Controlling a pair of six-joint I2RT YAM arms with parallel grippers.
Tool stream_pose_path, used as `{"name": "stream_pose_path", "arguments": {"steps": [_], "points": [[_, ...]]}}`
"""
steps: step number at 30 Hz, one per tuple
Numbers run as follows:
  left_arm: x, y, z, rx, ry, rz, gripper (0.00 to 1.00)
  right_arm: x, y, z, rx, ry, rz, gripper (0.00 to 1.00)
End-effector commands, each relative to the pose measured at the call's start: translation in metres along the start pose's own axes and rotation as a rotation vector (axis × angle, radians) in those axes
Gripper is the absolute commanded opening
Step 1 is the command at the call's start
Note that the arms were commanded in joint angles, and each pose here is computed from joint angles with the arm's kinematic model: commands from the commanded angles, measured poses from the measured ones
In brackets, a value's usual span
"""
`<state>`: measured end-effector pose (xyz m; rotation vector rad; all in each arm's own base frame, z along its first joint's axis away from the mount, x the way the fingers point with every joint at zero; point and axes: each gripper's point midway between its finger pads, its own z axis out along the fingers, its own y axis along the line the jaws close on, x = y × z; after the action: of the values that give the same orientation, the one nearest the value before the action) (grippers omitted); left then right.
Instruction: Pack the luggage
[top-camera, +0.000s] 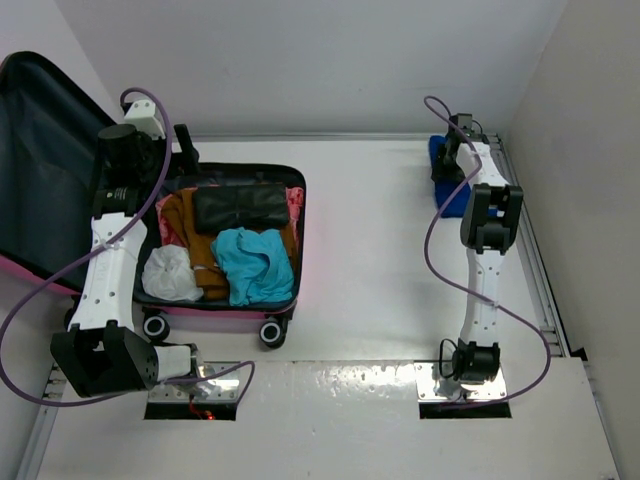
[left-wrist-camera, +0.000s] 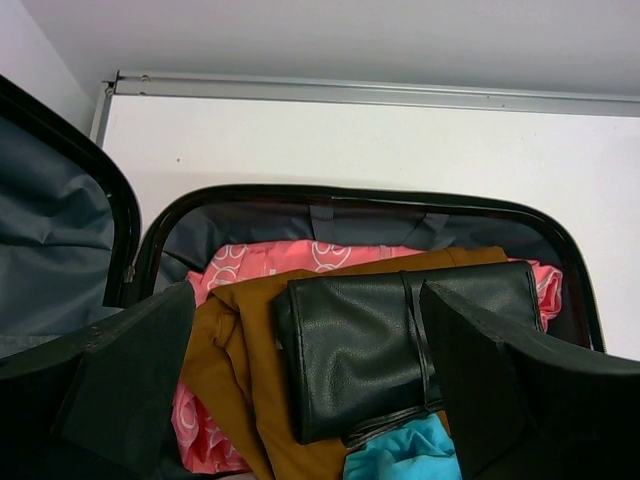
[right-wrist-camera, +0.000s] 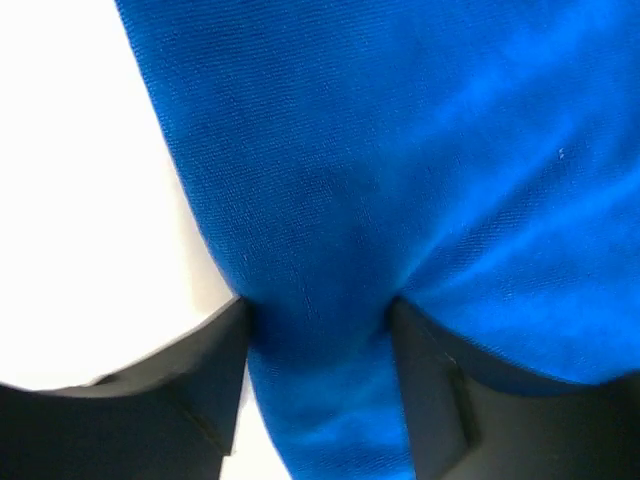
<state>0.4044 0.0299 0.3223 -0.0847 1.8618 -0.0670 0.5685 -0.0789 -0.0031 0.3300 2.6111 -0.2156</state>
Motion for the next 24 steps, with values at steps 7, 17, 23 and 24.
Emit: {"name": "stream_pose_path", "arguments": {"steps": [7,17,23,24], "points": [[-0.019,0.0,-0.014,0.002,-0.059,-0.001,0.99,0.064,0.091,-0.044,-0.392,0.263,0.074,0.0],[-0.012,0.028,-0.018,-0.061,-0.048,-0.042,0.99,-0.005,0.269,-0.284,-1.174,0.069,0.087,0.0],[-0.01,0.042,-0.023,-0.067,-0.04,-0.138,0.99,0.084,0.386,-0.369,-1.408,0.194,-0.151,0.0],[-0.01,0.044,-0.023,-0.062,-0.04,-0.141,0.99,0.087,0.397,-0.38,-1.433,0.185,-0.174,0.0]]}}
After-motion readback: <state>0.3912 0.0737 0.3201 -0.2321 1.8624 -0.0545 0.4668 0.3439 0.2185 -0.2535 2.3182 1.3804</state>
